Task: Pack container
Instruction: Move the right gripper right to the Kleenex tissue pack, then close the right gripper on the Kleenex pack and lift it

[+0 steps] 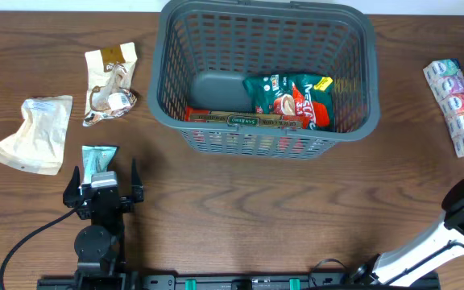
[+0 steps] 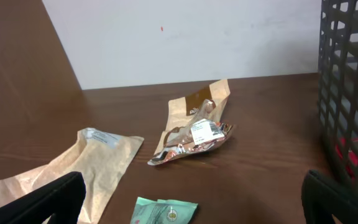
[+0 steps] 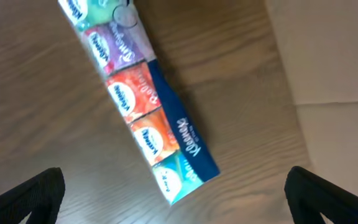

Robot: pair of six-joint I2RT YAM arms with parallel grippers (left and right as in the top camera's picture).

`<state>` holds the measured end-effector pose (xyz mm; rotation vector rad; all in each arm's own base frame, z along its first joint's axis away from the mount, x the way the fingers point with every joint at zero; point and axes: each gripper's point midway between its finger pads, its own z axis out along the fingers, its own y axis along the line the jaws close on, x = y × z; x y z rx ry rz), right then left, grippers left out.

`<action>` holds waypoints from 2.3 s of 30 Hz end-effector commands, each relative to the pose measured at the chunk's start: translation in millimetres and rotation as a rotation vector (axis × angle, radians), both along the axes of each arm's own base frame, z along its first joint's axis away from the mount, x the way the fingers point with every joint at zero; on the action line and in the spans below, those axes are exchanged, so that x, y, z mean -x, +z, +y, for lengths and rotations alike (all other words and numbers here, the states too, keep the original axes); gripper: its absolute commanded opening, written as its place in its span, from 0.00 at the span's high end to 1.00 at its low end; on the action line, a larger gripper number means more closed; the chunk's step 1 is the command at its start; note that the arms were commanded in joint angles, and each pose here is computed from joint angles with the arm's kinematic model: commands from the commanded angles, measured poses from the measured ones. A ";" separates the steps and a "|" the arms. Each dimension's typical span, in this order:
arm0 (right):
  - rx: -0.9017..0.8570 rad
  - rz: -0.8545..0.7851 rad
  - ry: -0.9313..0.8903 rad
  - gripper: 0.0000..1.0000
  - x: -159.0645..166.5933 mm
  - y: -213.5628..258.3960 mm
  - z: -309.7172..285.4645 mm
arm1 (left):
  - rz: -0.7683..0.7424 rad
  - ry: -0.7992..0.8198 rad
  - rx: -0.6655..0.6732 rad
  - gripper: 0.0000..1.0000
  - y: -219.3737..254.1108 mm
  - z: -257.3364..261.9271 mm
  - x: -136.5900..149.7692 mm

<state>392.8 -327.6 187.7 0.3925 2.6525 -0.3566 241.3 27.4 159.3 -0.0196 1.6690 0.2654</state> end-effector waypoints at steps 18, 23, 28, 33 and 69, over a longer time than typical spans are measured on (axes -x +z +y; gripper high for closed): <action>-0.323 0.112 0.088 0.04 0.7 -124.8 12.3 | 0.042 0.023 -0.010 0.01 -17.1 4.3 0.4; -0.336 0.119 0.090 0.05 0.1 -135.7 11.7 | 0.042 0.023 -0.010 0.02 -17.1 4.3 0.4; -0.334 0.118 0.092 0.08 -0.5 -136.3 11.1 | 0.042 0.023 -0.010 0.01 -17.1 4.3 0.4; -0.402 0.110 0.093 0.13 -1.4 -137.0 26.5 | 0.042 0.023 -0.010 0.01 -17.1 4.3 0.4; -0.311 -0.020 0.123 0.01 -39.9 -52.1 76.2 | 0.042 0.023 -0.010 0.01 -17.1 4.3 0.4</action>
